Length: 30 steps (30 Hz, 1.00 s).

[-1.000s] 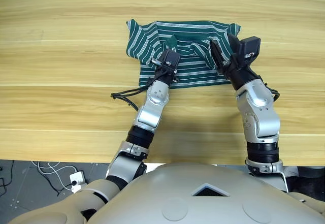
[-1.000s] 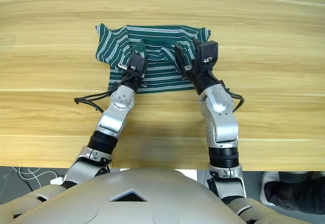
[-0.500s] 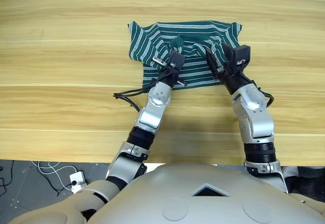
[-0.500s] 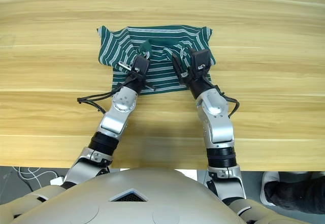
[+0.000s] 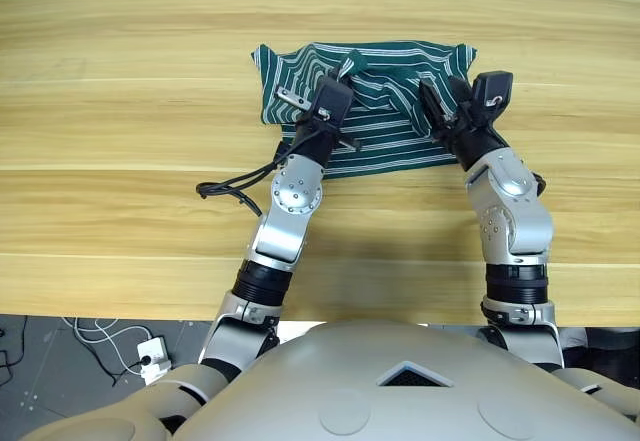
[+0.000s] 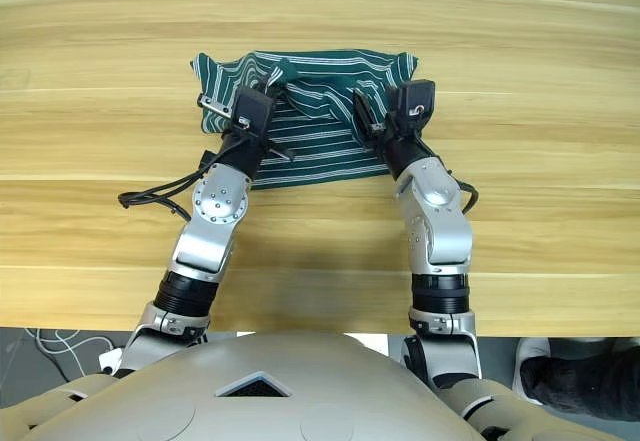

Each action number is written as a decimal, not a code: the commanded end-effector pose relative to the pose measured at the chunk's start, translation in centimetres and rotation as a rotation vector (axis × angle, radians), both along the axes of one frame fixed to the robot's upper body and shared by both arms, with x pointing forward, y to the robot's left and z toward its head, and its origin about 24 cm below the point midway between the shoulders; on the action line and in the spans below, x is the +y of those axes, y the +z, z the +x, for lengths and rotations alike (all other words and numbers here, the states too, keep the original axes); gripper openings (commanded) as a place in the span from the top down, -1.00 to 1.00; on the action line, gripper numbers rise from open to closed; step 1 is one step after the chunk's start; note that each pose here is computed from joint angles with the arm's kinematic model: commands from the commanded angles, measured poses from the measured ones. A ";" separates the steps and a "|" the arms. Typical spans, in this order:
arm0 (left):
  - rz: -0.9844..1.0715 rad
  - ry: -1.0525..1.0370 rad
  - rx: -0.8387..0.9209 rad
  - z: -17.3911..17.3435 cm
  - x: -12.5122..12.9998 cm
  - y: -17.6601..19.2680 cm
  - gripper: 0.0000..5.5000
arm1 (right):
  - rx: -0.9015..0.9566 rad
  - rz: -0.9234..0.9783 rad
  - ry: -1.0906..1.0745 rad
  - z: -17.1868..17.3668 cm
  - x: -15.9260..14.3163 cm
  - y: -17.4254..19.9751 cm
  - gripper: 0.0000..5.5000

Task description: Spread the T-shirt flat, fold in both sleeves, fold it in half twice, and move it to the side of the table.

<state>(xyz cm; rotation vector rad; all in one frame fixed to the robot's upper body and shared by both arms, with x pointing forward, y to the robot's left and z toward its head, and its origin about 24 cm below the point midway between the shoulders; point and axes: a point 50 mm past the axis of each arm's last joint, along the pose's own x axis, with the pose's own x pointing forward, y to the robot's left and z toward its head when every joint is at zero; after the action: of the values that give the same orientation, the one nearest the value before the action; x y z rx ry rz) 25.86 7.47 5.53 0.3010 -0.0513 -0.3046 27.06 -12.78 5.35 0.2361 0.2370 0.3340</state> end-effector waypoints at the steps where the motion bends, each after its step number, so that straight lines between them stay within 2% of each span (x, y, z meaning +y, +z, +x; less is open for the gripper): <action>1: 0.021 -0.005 0.018 -0.3 -0.1 -0.3 0.99 | 0.096 0.092 0.029 0.5 0.9 0.2 -0.01; 8: 0.024 -0.010 0.027 -0.4 -0.3 -0.5 0.99 | 0.144 0.073 0.030 1.0 1.0 -0.1 -0.01; 18: 0.013 -0.007 0.037 -0.6 -0.3 -0.8 0.99 | -0.148 -0.117 -0.010 1.7 0.2 2.2 -0.01; 22: 0.009 -0.005 0.034 -0.6 -0.3 -0.7 0.99 | -0.076 -0.098 0.002 1.8 0.3 1.0 -0.01; 26: 0.006 -0.007 0.019 -0.5 -0.4 -0.3 0.99 | 0.103 0.021 -0.008 2.0 0.7 -0.6 -0.01; 30: 0.003 -0.007 0.009 -0.5 -0.3 0.0 0.99 | 0.127 0.047 -0.025 2.7 0.6 -0.4 -0.01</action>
<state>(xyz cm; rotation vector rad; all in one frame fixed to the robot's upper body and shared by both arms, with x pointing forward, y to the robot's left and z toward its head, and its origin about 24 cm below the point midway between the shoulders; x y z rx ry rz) 25.34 7.16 5.25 0.2992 -0.0374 -0.3125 29.18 -12.07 4.60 0.2905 0.3451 0.3149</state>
